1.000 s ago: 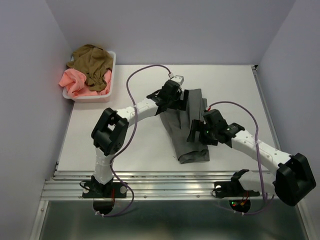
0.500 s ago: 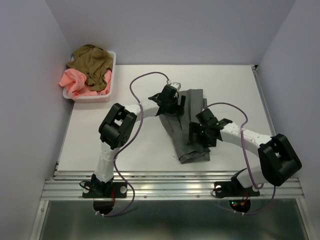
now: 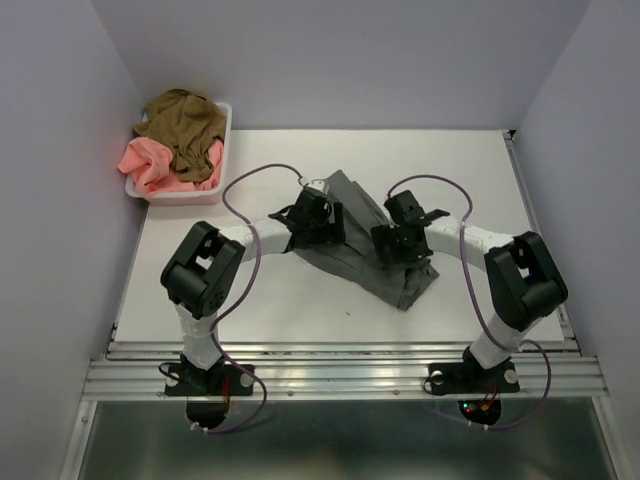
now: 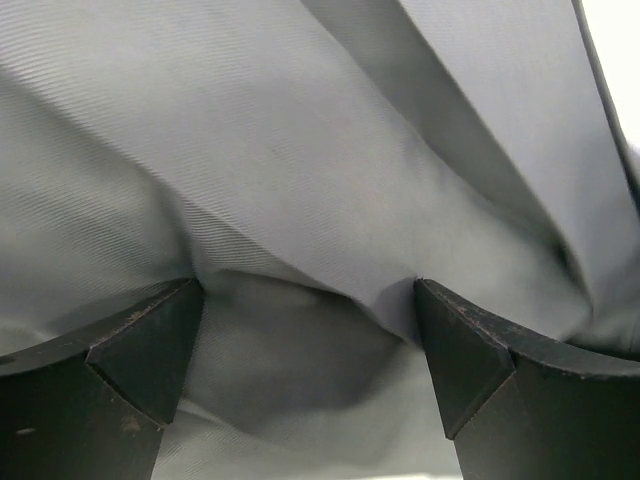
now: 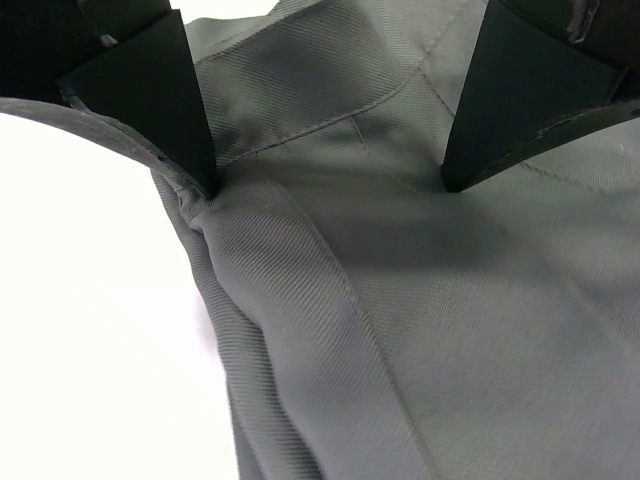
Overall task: Fold and stack the skirts
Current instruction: Fold the skirt
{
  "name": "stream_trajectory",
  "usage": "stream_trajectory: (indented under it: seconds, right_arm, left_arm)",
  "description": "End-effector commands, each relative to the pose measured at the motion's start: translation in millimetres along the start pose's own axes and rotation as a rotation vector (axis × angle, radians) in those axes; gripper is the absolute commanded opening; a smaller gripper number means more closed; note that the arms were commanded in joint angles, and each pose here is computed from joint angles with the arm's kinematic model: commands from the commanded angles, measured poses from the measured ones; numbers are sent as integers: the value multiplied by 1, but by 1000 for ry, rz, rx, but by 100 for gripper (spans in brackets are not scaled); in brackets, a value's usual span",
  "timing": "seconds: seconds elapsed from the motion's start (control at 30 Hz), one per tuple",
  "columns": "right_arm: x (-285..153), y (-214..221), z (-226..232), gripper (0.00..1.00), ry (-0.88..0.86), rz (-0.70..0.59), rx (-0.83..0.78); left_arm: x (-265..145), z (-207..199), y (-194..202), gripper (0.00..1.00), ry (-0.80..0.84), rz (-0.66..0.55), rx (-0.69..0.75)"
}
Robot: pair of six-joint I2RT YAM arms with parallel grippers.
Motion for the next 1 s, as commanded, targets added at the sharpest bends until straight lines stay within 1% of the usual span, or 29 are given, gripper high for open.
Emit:
stream_trajectory:
  seconds: [0.0,0.03,0.17,0.2,0.23,0.27,0.3,0.33,0.37,0.43,0.5,0.53,0.57,0.63,0.7,0.73,0.77,0.8,0.83,0.9,0.93,0.97]
  right_arm:
    - [17,-52,-13,100,27,-113,-243]
    - [20,-57,-10,100,-2,-115,-309]
    - [36,-86,-8,100,-59,-158,-475]
    - [39,-92,-11,100,-57,-171,-499]
    - [42,-101,-16,100,-45,-186,-563]
    - [41,-109,-17,100,-34,-213,-595]
    - [40,-115,-21,100,-30,-230,-617]
    - [37,-121,-23,100,-40,-255,-638]
    - [26,-134,-20,100,-56,-309,-693]
    - [8,-147,-20,100,-74,-372,-742]
    - [-28,-165,-15,100,-90,-478,-751]
    - [-42,-170,-12,100,-104,-518,-733]
    - [-67,-176,-11,100,-104,-580,-711]
    - [-90,-179,-8,100,-121,-636,-655]
    - [-112,-180,-11,100,-108,-689,-476]
    - [-115,-178,-20,100,-65,-676,-290]
    - [-118,-170,-38,100,39,-662,-174]
    - [-118,-170,-35,100,22,-662,-120]
    - [-113,-154,-45,100,75,-638,-12]
    - [-103,-138,-60,100,99,-603,54]
    - [-93,-123,-62,100,85,-569,78]
    - [-83,-112,-67,100,52,-535,124]
  left_arm:
    - [-29,21,32,98,-95,58,-131]
    - [-33,28,41,98,-111,71,-137]
    - [-42,26,56,98,-98,105,-159]
    - [-42,26,59,98,-98,113,-173]
    - [-43,24,62,98,-96,119,-172]
    - [-44,17,66,98,-66,143,-174]
    - [-45,14,65,98,-58,142,-169]
    - [-47,6,64,98,-41,138,-161]
    - [-49,1,59,98,-25,126,-154]
    - [-54,-12,50,98,7,102,-140]
    - [-61,-18,42,98,17,86,-136]
    - [-64,-26,34,98,36,64,-125]
    - [-68,-30,26,98,46,43,-120]
    - [-74,-38,9,98,38,-1,-108]
    - [-81,-39,-1,98,12,-28,-87]
    - [-85,-45,-9,98,21,-49,-80]
    - [-92,-46,-13,99,16,-62,-70]
    - [-95,-48,-16,99,19,-67,-65]
    - [-99,-52,-20,99,28,-78,-61]
    - [-106,-56,-24,98,52,-89,-53]
    - [-108,-60,-29,95,68,-99,-47]
    - [-105,-66,-32,85,88,-102,-26]
Point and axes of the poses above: each gripper's point midway between its finger pads, its own x axis out along the fingers, its own z axis along the line the jaws close on, y = z × x, the point moved 3 cm from there along -x, back along the fingers, and after that the axes turned 5 degrees about -x, right-handed, at the moved point
